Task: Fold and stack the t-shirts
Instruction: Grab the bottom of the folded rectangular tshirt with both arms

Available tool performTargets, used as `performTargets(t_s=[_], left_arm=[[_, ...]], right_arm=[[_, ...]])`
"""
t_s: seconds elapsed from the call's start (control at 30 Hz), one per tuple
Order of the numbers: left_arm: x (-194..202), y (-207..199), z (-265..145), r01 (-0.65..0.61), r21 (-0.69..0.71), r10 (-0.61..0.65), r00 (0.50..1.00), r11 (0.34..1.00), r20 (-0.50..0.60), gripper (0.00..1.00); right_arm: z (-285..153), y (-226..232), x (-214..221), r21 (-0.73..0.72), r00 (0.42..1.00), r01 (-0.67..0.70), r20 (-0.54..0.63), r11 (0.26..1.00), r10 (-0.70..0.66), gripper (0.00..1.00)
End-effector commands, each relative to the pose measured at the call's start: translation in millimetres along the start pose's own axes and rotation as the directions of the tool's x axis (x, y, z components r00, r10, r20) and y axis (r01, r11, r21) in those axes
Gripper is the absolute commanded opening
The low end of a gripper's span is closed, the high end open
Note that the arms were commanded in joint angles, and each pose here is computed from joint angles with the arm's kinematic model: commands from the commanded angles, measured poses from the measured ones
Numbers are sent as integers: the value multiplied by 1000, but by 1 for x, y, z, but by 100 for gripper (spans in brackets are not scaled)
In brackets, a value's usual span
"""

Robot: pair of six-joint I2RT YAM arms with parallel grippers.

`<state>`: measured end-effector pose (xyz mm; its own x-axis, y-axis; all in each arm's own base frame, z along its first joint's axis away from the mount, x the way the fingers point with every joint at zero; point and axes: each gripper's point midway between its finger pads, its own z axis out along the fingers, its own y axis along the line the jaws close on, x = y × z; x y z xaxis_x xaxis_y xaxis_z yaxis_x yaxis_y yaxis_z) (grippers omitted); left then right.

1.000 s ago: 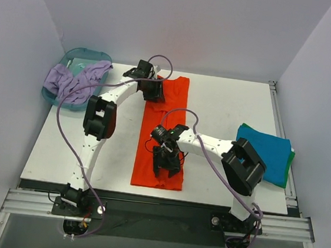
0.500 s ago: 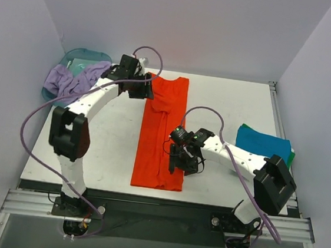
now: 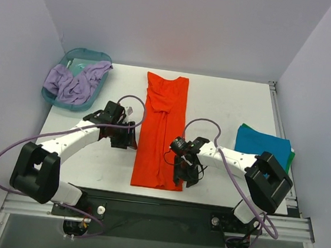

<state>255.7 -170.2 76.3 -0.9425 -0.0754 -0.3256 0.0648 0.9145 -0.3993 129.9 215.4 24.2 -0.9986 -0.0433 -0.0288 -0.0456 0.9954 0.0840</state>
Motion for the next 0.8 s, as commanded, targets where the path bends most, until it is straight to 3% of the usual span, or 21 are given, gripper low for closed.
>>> performTargets(t_s=[0.0,0.37,0.77], left_arm=[[-1,-19,-11,-7,69,3,999,998,51,61],[41,-10,-12,16,61,-13,999,998,-37,61],[97,-10,-6,46,114,-22,978,992,-206,63]], right_arm=[[0,-2,16,-25,999,-40,-22,999,39,43],[10,1,19,-45,999,-32,-46,999,29,38],[19,-4,26,-24,997,-20,-73,1000,18,18]])
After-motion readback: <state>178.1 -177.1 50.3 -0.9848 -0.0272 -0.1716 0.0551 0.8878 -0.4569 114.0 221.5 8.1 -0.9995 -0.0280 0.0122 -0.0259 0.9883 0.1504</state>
